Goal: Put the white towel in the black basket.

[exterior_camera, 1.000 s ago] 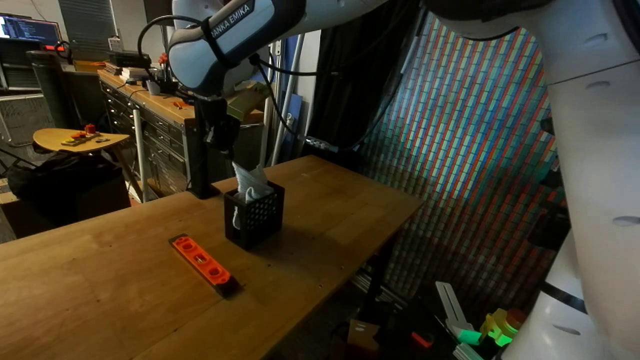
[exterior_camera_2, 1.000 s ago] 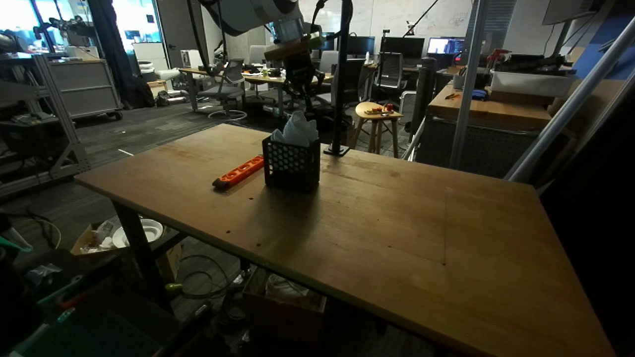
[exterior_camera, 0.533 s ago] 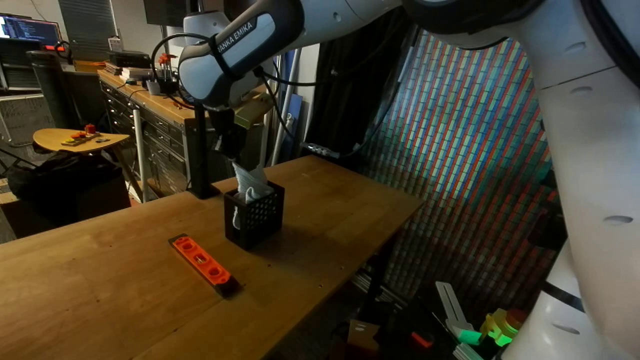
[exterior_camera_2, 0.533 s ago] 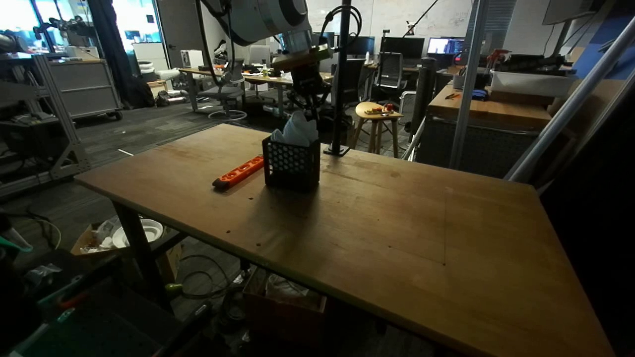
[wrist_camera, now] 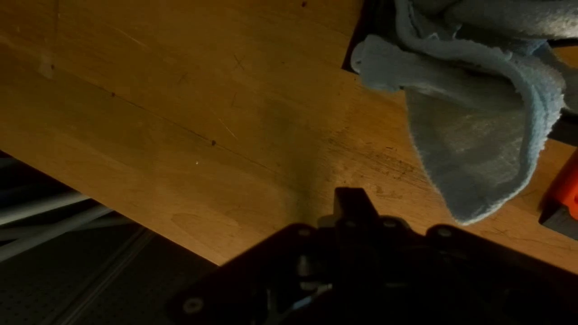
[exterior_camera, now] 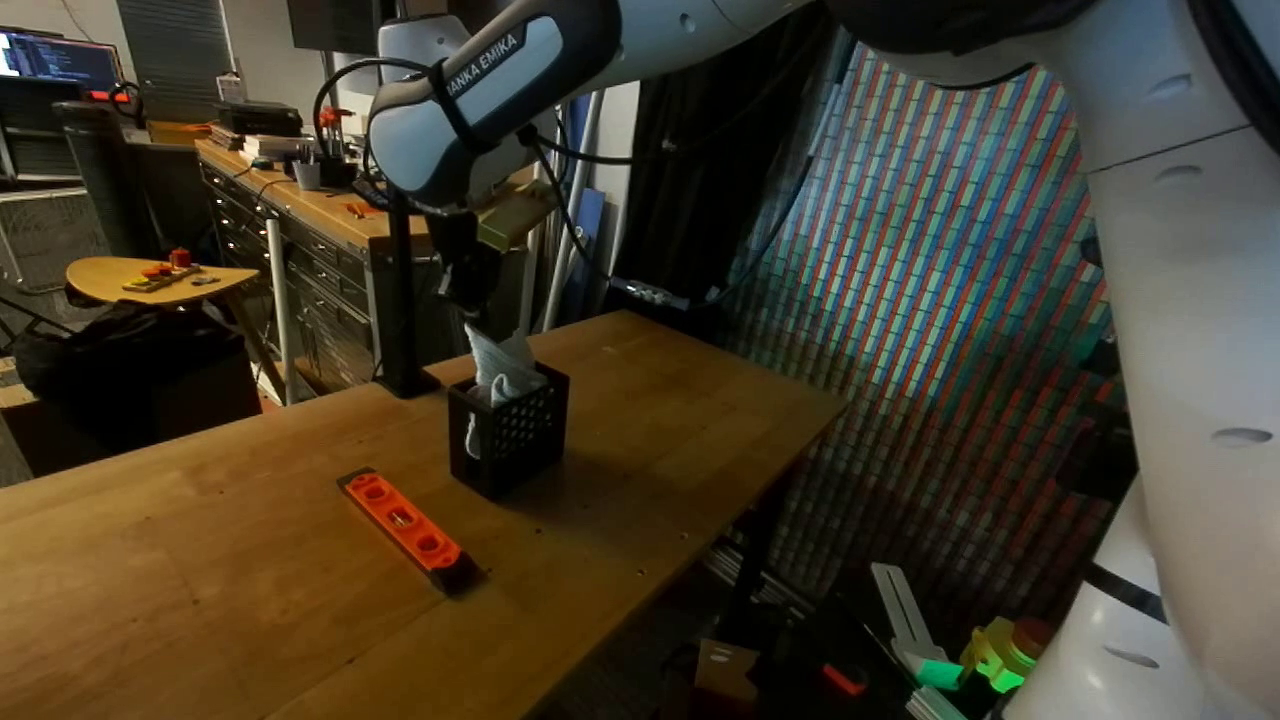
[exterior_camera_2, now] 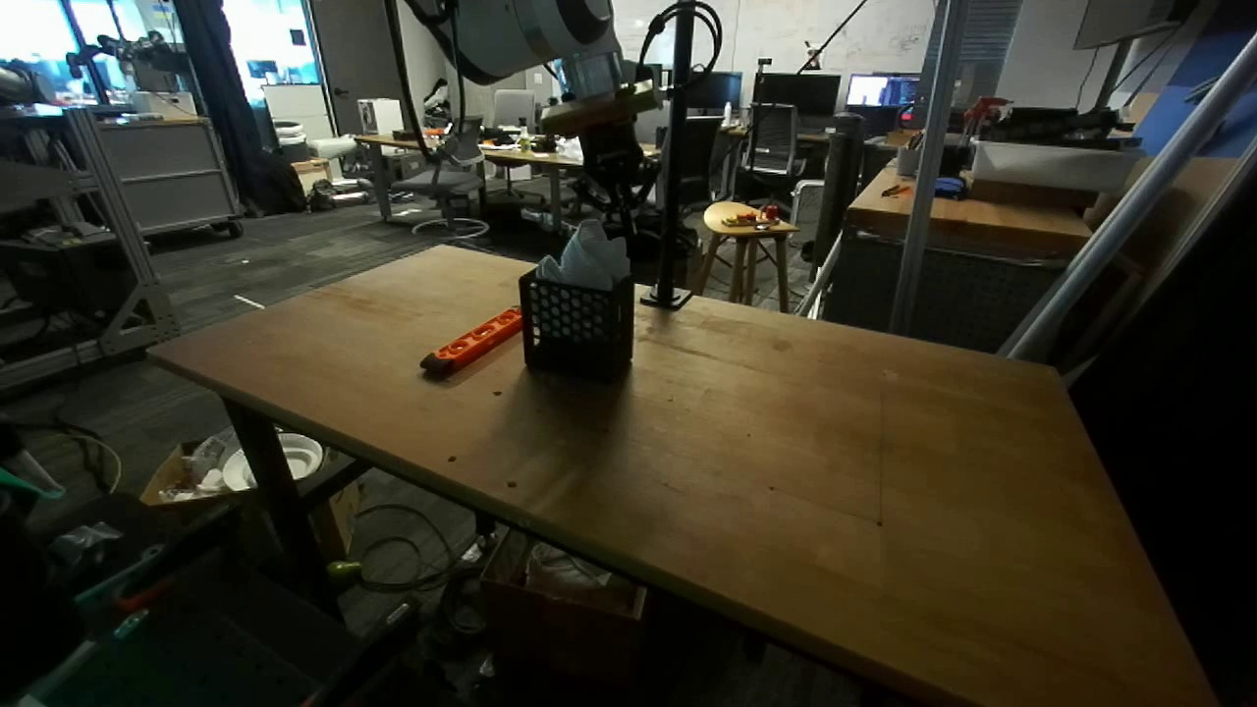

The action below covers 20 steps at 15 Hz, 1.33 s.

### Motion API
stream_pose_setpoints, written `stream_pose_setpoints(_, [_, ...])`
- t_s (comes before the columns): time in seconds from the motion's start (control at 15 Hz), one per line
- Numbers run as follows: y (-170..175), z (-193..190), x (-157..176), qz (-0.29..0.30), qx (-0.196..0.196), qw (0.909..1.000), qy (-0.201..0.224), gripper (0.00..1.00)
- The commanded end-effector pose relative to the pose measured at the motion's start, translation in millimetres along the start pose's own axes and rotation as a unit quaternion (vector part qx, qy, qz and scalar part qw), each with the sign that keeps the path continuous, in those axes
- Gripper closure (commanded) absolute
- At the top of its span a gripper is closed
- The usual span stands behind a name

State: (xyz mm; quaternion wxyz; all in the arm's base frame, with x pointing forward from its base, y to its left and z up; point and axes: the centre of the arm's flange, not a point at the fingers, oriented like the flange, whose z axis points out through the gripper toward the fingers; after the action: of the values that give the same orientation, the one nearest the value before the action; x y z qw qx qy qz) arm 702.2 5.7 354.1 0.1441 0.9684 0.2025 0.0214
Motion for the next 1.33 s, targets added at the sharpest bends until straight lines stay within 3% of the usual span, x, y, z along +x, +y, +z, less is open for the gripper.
stream_pose_setpoints(0.0, [-12,-12,-25,0.011,0.003,0.9999,0.01,0.98])
stream_pose_setpoints(0.67, [-59,6,-55,0.022,0.023,0.9995,0.006,0.97])
stream_pose_setpoints(1.27, [-69,-8,-70,0.026,0.018,0.9995,0.01,0.97])
